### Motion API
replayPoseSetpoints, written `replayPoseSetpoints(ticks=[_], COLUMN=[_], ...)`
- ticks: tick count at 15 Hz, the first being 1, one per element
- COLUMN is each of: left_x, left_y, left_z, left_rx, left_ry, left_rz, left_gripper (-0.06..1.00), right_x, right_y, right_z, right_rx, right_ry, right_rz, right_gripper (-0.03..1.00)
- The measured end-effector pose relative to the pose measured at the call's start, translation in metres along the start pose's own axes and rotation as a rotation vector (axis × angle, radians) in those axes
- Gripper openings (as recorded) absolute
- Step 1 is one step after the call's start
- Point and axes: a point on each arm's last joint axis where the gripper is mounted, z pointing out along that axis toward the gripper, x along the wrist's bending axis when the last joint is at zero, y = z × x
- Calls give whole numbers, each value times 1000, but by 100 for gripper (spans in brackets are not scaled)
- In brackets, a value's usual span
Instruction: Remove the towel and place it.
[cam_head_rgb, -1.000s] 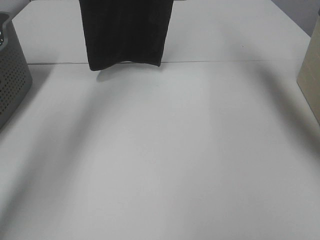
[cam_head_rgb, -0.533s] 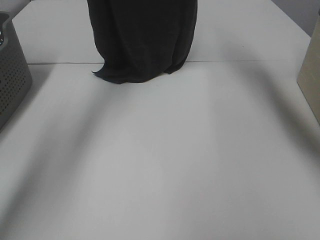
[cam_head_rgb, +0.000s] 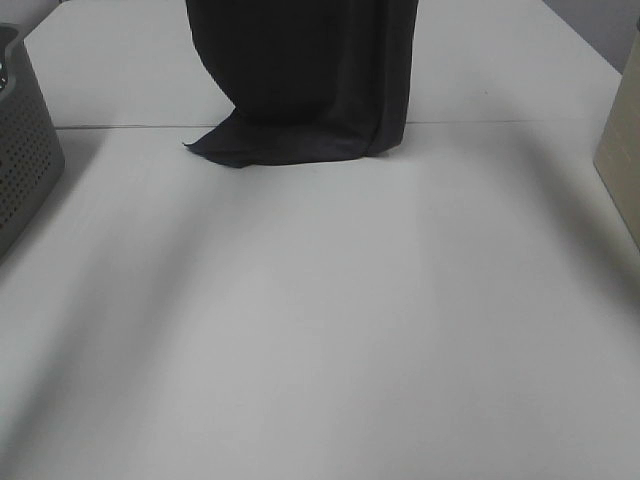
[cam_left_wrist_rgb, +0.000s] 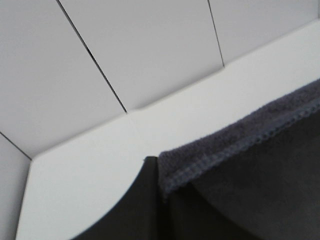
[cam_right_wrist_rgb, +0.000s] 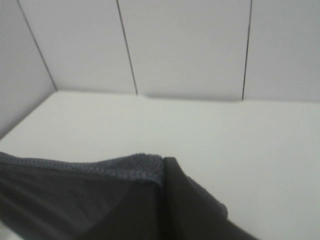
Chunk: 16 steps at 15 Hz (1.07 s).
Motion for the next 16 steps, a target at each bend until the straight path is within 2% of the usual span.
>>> replayPoseSetpoints(ticks=[3,5,9,11,13,16], left_x=[2,5,10,9,6,-9], left_y=[1,10,28,26,20,-10], left_z=[-35,-59,-87,-95,-116,-154], left_rx=[222,262,227,263,342,498], left_ry=[-92,-128,-158,-178,-199,-251], left_rz=[-48,-76,-191,-199,-193,-175], left_gripper=[0,0,0,0,0,0], right_x=[9,13,14,16,20,20], right_y=[-16,-16,-5,-4,-9,-22], right_z=[-22,-42,-84,-88,-99,-122], right_rx=[314,430,534,545,582,653], right_ry=[114,169,210,227,284,306], right_rz=[-44,-88,-121,-114,-76,-52], right_gripper=[1,1,1,1,1,1])
